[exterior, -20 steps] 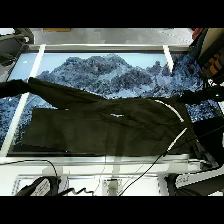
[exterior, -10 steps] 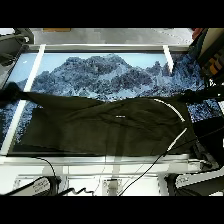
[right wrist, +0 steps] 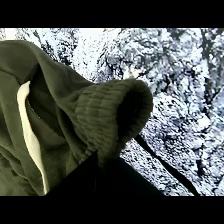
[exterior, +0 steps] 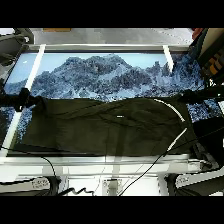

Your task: Fold the clothes and pants, and hang the long-sleeved shirts on hangers.

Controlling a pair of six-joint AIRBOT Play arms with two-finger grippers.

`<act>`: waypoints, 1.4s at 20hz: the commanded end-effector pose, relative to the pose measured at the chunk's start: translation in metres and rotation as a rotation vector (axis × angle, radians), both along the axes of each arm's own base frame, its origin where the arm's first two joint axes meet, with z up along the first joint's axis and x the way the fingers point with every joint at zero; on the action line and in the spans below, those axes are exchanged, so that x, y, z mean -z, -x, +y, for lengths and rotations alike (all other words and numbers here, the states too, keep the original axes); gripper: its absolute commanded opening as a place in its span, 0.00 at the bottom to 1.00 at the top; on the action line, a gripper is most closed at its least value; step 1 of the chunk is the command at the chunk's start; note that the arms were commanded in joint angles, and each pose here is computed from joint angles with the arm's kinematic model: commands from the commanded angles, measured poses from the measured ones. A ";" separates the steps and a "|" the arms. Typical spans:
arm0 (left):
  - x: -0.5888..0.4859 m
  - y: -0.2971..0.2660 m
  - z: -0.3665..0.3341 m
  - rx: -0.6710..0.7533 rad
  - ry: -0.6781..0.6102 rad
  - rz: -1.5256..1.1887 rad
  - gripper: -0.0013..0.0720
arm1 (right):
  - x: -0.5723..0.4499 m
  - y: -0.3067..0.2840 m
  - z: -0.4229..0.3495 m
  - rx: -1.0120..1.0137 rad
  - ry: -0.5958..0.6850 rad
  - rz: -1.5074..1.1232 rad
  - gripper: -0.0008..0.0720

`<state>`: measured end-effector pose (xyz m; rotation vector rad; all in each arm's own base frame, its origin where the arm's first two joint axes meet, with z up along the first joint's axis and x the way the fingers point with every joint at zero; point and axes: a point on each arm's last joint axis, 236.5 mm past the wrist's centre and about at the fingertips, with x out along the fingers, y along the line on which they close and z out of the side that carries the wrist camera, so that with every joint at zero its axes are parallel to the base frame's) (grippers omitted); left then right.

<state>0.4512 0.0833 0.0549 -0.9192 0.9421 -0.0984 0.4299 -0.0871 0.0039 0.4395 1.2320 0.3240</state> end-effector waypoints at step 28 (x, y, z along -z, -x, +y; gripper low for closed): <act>0.136 -0.069 0.116 -0.412 -0.346 0.036 0.84 | -0.001 -0.019 -0.013 0.054 0.044 -0.066 0.06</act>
